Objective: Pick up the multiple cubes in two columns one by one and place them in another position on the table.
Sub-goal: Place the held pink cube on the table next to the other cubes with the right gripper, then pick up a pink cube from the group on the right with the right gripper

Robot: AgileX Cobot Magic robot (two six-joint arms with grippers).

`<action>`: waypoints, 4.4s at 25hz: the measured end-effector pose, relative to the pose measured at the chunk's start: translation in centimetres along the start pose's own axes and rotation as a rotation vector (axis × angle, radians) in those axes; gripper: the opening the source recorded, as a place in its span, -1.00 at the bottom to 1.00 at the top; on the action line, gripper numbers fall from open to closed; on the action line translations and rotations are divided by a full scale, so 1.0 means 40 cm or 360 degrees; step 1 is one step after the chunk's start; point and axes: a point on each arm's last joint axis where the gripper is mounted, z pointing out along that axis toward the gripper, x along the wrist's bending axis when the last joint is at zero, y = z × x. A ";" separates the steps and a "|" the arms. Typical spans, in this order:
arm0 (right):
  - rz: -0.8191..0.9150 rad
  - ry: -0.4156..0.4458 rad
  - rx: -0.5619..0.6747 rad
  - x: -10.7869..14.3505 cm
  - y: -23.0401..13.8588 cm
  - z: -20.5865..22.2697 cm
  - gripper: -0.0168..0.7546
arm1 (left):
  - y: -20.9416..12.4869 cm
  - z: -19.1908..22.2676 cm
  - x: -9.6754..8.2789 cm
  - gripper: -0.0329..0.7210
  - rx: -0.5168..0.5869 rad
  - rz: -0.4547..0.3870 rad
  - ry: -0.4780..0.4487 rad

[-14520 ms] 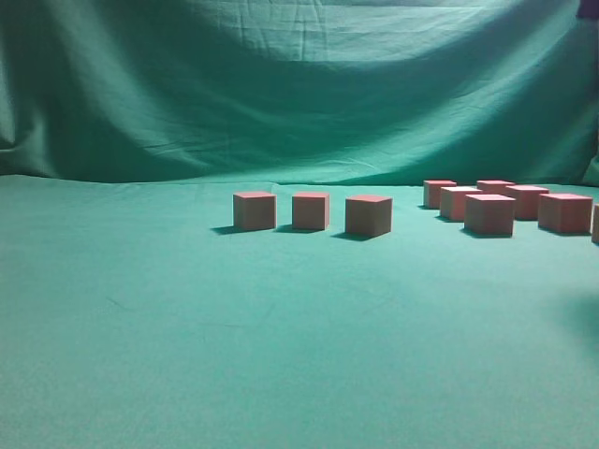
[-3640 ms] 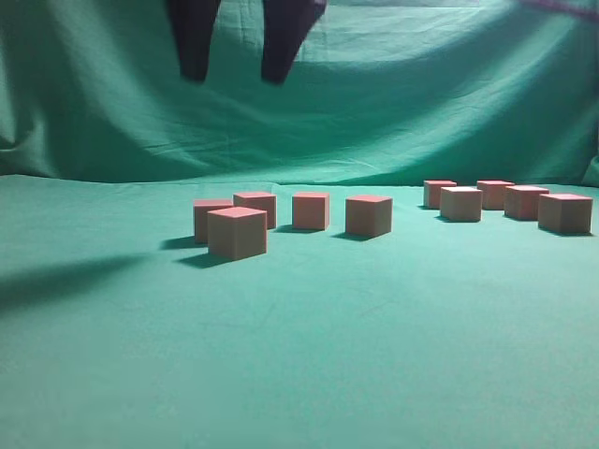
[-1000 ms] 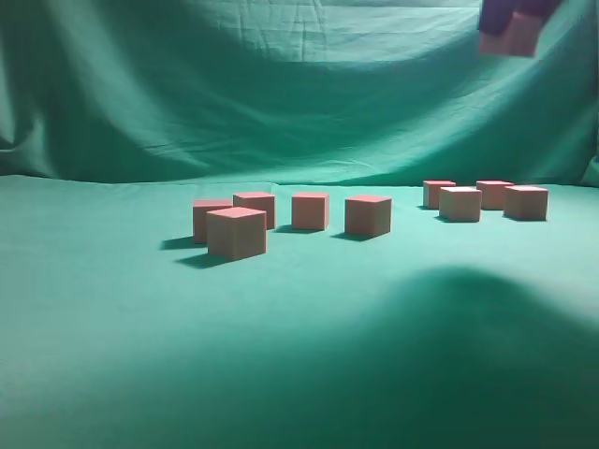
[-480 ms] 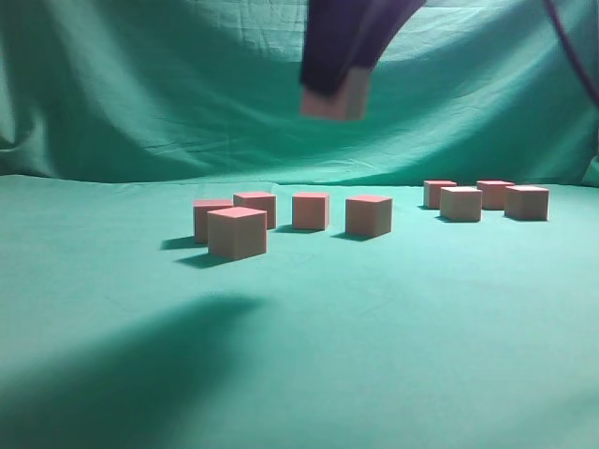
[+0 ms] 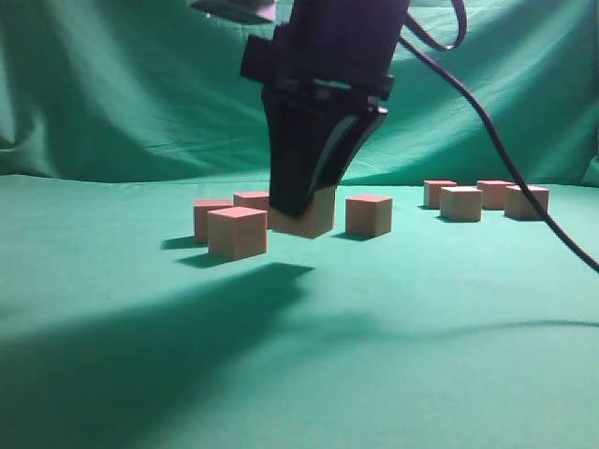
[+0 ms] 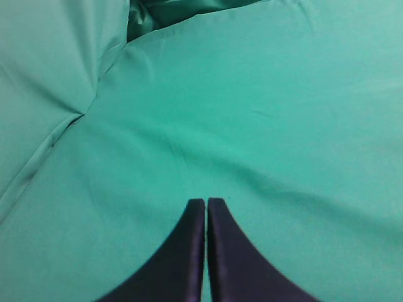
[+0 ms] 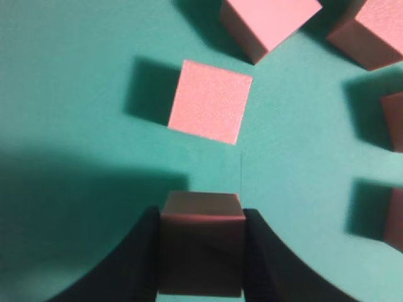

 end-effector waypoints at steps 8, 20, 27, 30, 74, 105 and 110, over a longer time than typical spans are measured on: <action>0.0014 -0.0022 -0.0032 -0.011 0.011 0.037 -0.31 | 0.000 0.000 0.000 -0.91 0.0000 0.0000 0.0000; 0.0022 -0.0015 -0.0015 -0.013 0.008 0.065 -0.31 | 0.000 0.000 0.000 -0.91 0.0000 0.0000 0.0000; 0.0026 -0.0009 -0.0007 -0.014 0.009 0.071 -0.31 | 0.000 0.000 0.000 -0.91 0.0000 0.0000 0.0000; 0.0028 0.0005 0.0021 -0.013 0.004 0.082 -0.16 | 0.000 0.000 0.000 -0.91 0.0000 0.0000 0.0000; 0.1375 -0.0235 0.0110 -0.495 -0.121 -0.094 0.44 | 0.000 0.000 0.000 -0.91 0.0000 0.0000 0.0000; 0.1318 -0.0322 0.0056 -0.500 -0.115 -0.131 -0.24 | 0.000 0.000 0.000 -0.91 0.0000 0.0000 0.0000; 0.1357 -0.0270 -0.0017 -0.423 -0.119 -0.279 -0.24 | 0.000 0.000 0.000 -0.91 0.0000 0.0000 0.0000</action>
